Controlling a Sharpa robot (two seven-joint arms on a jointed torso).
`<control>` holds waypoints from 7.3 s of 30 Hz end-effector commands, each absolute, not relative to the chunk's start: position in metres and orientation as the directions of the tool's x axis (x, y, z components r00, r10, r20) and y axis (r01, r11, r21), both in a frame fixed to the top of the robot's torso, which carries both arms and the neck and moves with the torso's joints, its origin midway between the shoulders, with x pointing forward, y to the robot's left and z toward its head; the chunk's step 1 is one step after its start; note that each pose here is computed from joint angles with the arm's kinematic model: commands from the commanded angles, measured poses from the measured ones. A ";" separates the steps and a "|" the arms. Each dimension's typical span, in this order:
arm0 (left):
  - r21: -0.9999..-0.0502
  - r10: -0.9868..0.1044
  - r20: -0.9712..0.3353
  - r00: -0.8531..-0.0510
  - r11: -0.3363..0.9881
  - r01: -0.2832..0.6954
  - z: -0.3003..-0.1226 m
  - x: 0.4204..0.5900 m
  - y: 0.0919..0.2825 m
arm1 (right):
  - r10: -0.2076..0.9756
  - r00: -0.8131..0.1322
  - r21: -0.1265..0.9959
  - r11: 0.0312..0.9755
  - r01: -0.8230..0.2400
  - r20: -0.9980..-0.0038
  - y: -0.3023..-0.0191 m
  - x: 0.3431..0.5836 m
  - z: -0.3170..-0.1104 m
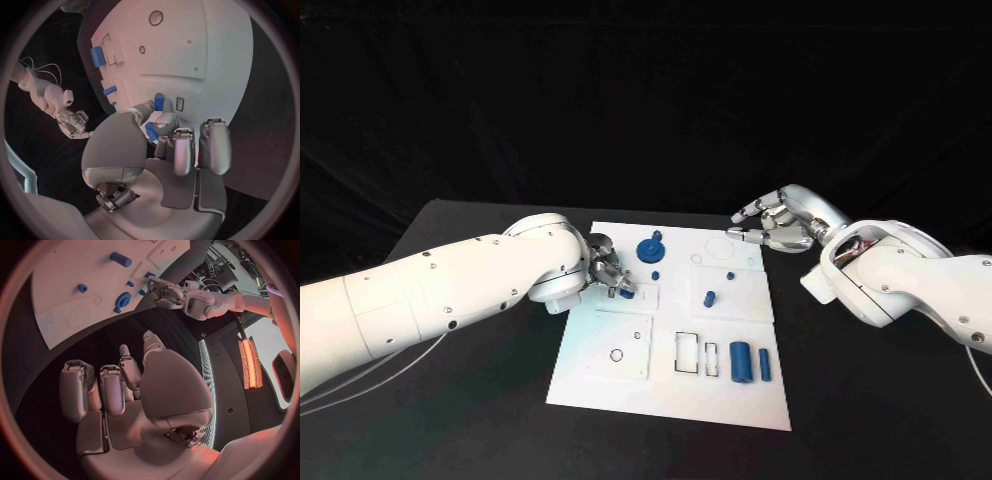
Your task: Assemble the parts on the task board
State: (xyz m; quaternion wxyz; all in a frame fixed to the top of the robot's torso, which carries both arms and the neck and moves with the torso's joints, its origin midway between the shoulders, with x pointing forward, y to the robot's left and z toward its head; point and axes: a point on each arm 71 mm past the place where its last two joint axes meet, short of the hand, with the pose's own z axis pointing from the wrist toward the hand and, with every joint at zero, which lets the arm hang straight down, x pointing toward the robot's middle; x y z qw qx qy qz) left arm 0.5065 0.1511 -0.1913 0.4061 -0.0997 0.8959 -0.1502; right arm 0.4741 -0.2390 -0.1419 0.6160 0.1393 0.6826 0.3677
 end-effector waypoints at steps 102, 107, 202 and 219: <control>-0.292 -0.311 -0.772 -0.555 0.948 -0.125 -0.146 0.576 0.185 | 0.640 -0.212 0.673 0.689 -0.267 -0.739 -0.238 0.476 -0.144; -0.266 -0.288 -0.779 -0.557 0.956 -0.123 -0.153 0.579 0.183 | 0.640 -0.213 0.674 0.689 -0.268 -0.739 -0.238 0.476 -0.144; -0.390 -0.399 -0.642 -0.654 0.905 -0.170 -0.164 0.547 0.200 | 0.638 -0.220 0.675 0.689 -0.265 -0.738 -0.237 0.477 -0.146; -0.414 -0.389 -0.685 -0.616 0.903 -0.111 -0.178 0.515 0.192 | 0.639 -0.223 0.677 0.690 -0.256 -0.736 -0.239 0.476 -0.149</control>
